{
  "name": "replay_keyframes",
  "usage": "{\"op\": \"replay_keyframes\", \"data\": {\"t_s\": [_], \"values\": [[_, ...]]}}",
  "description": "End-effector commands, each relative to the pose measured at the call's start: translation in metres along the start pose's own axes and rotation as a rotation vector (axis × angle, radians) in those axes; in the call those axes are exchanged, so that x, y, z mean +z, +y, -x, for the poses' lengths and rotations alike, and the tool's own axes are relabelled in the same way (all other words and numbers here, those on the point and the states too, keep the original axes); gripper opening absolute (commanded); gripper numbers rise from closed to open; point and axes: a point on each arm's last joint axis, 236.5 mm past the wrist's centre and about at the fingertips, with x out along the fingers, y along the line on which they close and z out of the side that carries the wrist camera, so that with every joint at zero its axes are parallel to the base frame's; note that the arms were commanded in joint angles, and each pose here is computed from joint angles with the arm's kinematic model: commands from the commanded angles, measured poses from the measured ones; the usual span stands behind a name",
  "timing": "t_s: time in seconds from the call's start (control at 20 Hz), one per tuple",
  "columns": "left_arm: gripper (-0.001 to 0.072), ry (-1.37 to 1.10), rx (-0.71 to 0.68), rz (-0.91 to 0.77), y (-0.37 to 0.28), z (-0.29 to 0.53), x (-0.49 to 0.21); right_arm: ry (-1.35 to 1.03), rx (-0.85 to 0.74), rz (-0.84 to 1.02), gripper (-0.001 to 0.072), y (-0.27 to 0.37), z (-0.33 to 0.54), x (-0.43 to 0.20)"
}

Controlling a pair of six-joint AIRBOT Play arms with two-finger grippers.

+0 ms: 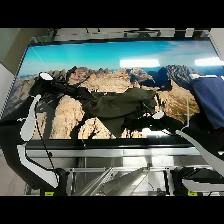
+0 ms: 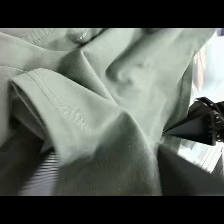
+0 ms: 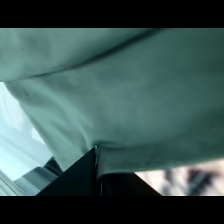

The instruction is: Fold the shirts.

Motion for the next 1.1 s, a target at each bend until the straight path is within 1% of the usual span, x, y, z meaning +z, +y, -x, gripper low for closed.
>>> {"op": "replay_keyframes", "data": {"t_s": [0.0,0.1,0.2,0.25,0.45,0.5,0.55,0.6,0.65,0.75,0.85,0.95,1.0,1.05], "values": [[0.032,0.044,-0.021,-0.031,-0.011,-0.007,-0.008,-0.015,0.042,0.005,0.0017,0.012,-0.006,0.001],[0.0318,0.086,-0.021,-0.048,-0.016,-0.014,-0.016,-0.004,0.05,0.018,0.0016,0.015,-0.005,-0.002],[0.0094,0.147,0.041,-0.074,-0.006,-0.019,-0.028,0.008,0.044,0.045,0.0016,0.015,-0.004,-0.005],[0.0023,0.173,0.071,-0.084,0.0,-0.019,-0.033,0.011,0.036,0.063,0.0016,0.014,-0.003,-0.006],[0.0023,0.16,0.085,-0.082,0.003,-0.01,-0.031,0.031,0.031,0.081,0.0016,0.013,-0.002,-0.011],[0.0045,0.148,0.089,-0.079,0.004,-0.001,-0.03,0.036,0.027,0.088,0.0016,0.012,-0.002,-0.012],[0.0271,0.136,0.091,-0.072,0.005,0.009,-0.03,0.043,0.029,0.09,0.0016,0.012,-0.002,-0.013],[0.0545,0.121,0.093,-0.058,0.009,0.022,-0.03,0.048,0.03,0.091,0.0016,0.012,-0.002,-0.015],[0.0712,0.107,0.094,-0.02,0.012,0.033,-0.032,0.053,0.032,0.091,0.0016,0.013,-0.002,-0.016],[0.0714,0.11,0.071,0.047,0.018,0.052,-0.041,0.055,0.033,0.091,0.0016,0.013,-0.002,-0.016],[0.0713,0.143,-0.018,0.088,0.008,0.051,-0.058,0.055,0.034,0.099,0.0016,0.013,-0.002,-0.016],[0.0713,0.144,-0.129,0.06,-0.01,0.037,-0.065,0.055,0.032,0.1,0.0016,0.012,-0.002,-0.016],[0.0713,0.142,-0.158,0.039,-0.016,0.031,-0.067,0.055,0.033,0.102,0.0016,0.012,-0.002,-0.016],[0.0713,0.152,-0.157,0.021,-0.016,0.025,-0.069,0.055,0.033,0.102,0.0016,0.012,-0.002,-0.016]]}}
